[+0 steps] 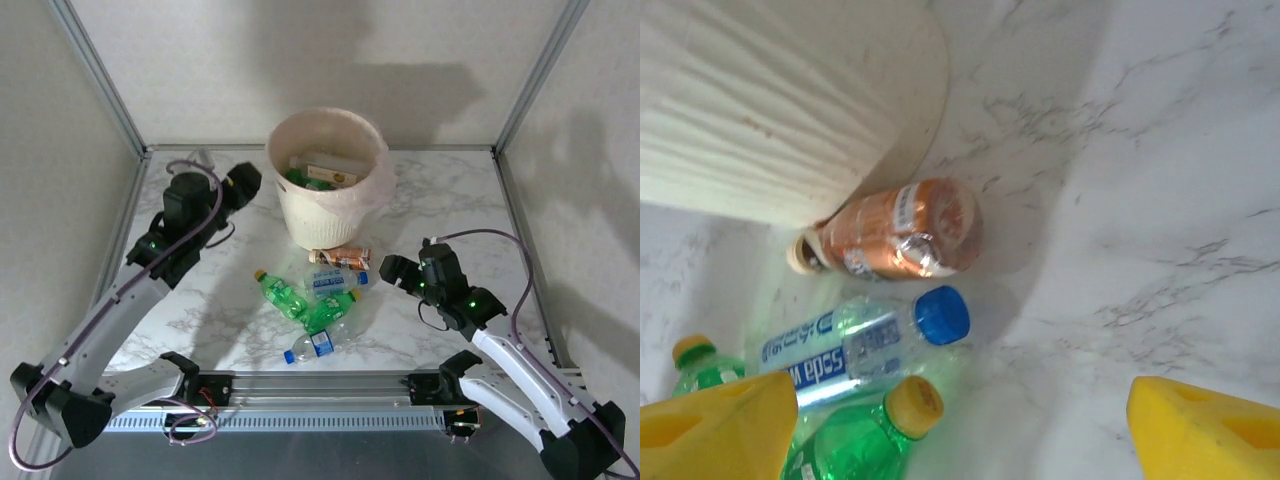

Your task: Put the plastic bottles in the bin

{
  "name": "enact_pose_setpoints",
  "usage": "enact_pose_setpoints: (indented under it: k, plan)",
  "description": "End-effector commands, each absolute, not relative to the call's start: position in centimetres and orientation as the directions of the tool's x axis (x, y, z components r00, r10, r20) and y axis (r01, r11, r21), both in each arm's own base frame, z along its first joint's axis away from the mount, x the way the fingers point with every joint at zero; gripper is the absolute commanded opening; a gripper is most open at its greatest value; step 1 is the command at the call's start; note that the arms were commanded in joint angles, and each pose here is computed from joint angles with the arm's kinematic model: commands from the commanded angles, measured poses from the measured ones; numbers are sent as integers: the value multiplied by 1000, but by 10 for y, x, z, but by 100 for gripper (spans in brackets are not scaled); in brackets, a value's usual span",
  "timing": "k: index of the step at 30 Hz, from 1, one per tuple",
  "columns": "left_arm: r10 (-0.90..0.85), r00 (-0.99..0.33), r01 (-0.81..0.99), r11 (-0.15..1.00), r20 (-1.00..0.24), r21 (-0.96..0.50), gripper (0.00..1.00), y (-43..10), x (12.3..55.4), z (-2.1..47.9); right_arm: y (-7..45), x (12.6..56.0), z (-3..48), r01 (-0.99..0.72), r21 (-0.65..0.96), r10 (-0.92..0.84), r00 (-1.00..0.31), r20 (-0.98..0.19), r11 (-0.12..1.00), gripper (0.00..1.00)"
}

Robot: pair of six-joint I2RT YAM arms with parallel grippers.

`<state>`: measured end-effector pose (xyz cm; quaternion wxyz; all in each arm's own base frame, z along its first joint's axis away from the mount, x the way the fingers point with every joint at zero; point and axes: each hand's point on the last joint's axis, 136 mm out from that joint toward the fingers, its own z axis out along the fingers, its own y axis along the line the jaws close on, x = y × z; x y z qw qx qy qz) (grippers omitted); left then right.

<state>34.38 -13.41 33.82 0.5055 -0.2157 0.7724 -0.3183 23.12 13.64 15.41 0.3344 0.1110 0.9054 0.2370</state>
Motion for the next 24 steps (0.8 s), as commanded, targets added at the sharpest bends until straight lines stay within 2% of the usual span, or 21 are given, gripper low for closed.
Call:
enact_pose_setpoints:
  k: [1, 10, 20, 24]
  plan:
    - [-597, -459, -107, 772, -658, -627, 71, -118, 323, 277, 152, 233, 157, -4, 504, 333, -746, -577, 864, 88]
    - [-660, -507, -292, 737, -555, -609, 70, -97, 296, 183, 194, 213, 128, -37, 484, 269, -793, -547, 874, 90]
    - [-697, -561, -417, 703, -446, -575, 70, -104, 292, 118, 197, 207, 117, -19, 489, 280, -800, -530, 872, 88]
    - [-696, -592, -461, 706, -407, -537, 66, -108, 291, 90, 196, 207, 116, -14, 488, 283, -799, -530, 872, 87]
